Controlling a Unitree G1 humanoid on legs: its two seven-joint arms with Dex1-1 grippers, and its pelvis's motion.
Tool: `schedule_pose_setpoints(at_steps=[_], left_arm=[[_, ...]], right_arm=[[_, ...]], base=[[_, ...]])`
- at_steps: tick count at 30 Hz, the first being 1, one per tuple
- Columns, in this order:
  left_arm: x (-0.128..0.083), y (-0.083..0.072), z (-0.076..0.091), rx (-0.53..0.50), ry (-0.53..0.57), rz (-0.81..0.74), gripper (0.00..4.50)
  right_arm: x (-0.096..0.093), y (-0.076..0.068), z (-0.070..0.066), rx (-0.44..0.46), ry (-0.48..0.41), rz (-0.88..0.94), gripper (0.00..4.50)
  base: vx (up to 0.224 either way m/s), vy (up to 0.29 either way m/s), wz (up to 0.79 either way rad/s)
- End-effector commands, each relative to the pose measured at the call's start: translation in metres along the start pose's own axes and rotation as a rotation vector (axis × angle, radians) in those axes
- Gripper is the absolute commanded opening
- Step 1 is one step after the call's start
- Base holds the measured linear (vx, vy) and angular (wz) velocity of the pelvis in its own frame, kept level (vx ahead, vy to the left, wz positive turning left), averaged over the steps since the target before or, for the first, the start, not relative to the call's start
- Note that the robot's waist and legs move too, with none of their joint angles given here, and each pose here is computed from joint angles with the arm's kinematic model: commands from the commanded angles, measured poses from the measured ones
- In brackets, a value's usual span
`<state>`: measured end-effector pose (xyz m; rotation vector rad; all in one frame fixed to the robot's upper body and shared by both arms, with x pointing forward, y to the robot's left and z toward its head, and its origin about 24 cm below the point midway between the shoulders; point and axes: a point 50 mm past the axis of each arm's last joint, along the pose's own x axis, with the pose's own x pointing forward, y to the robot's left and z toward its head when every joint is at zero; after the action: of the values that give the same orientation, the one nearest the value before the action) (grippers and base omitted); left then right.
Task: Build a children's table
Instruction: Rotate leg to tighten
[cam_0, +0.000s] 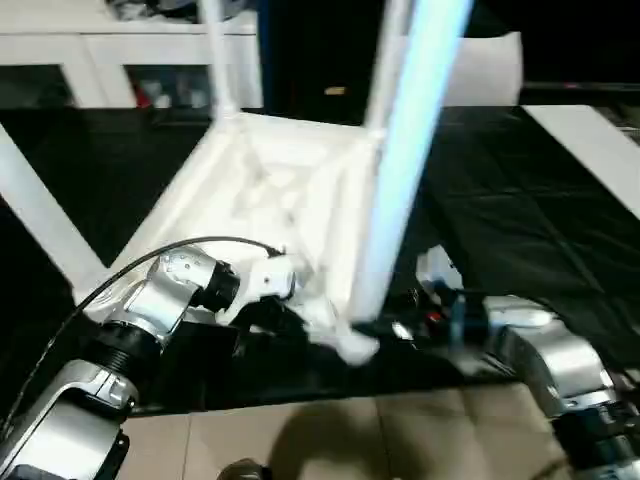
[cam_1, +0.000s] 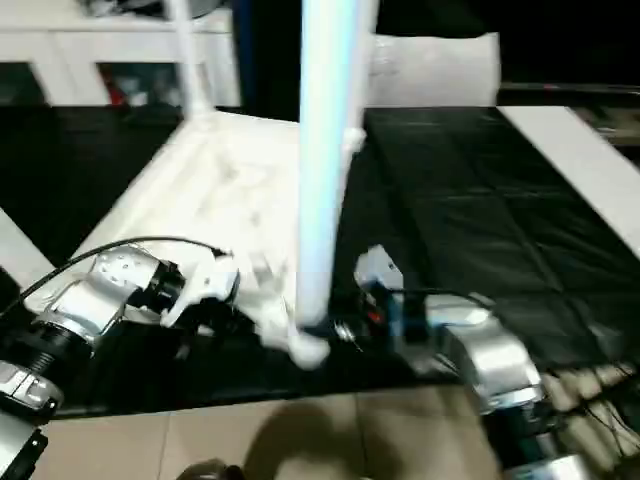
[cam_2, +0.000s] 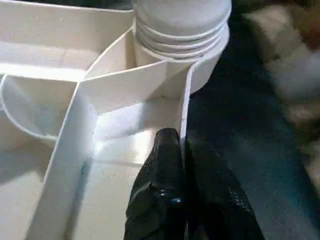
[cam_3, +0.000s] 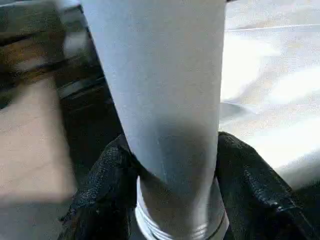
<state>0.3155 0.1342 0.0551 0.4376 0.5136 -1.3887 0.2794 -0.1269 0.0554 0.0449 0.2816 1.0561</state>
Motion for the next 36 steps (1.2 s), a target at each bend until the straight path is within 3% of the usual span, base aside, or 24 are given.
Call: schedule_pose_setpoints(at_steps=[1,9,12,14,17,20,24,27,31,36], left_arm=[[0.022,-0.003,0.023,-0.025,-0.123,0.031,0.0],[0.045,0.008,0.051,-0.175,-0.198,0.301,0.0],[0.052,0.006,0.056,-0.17,-0.19,0.331,0.0],[0.054,0.004,0.056,-0.146,-0.178,0.319,0.0],[0.05,0.004,0.051,-0.117,-0.142,0.311,0.0],[0.043,0.005,0.046,-0.116,-0.128,0.3,0.0],[0.033,0.004,0.036,-0.057,-0.1,0.252,0.0],[0.025,-0.002,0.03,0.05,-0.11,0.127,0.0],[0.018,-0.005,0.022,0.1,-0.04,0.048,0.0],[0.009,-0.011,0.02,0.152,-0.046,-0.098,0.0]], right_arm=[[0.024,0.012,-0.003,0.039,0.015,0.011,1.95],[0.064,0.013,-0.002,0.143,0.051,-0.258,1.94],[0.07,0.013,0.0,0.104,0.075,-0.286,1.94],[0.069,0.011,0.001,0.118,0.053,-0.298,2.49],[0.063,0.009,0.005,0.14,0.002,-0.287,2.72],[0.053,0.009,0.008,0.106,-0.033,-0.258,2.99],[0.037,0.002,0.009,0.036,-0.056,-0.234,3.37],[0.022,0.002,0.011,-0.054,-0.038,-0.137,3.58],[0.009,0.002,0.01,-0.123,-0.008,-0.04,3.58],[-0.006,-0.001,0.015,-0.171,0.004,0.081,3.58]], base=[[0.0,0.0,0.0],[0.0,0.0,0.0],[0.0,0.0,0.0],[0.0,0.0,0.0],[0.0,0.0,0.0],[0.0,0.0,0.0],[0.0,0.0,0.0],[0.0,0.0,0.0],[0.0,0.0,0.0],[0.0,0.0,0.0]])
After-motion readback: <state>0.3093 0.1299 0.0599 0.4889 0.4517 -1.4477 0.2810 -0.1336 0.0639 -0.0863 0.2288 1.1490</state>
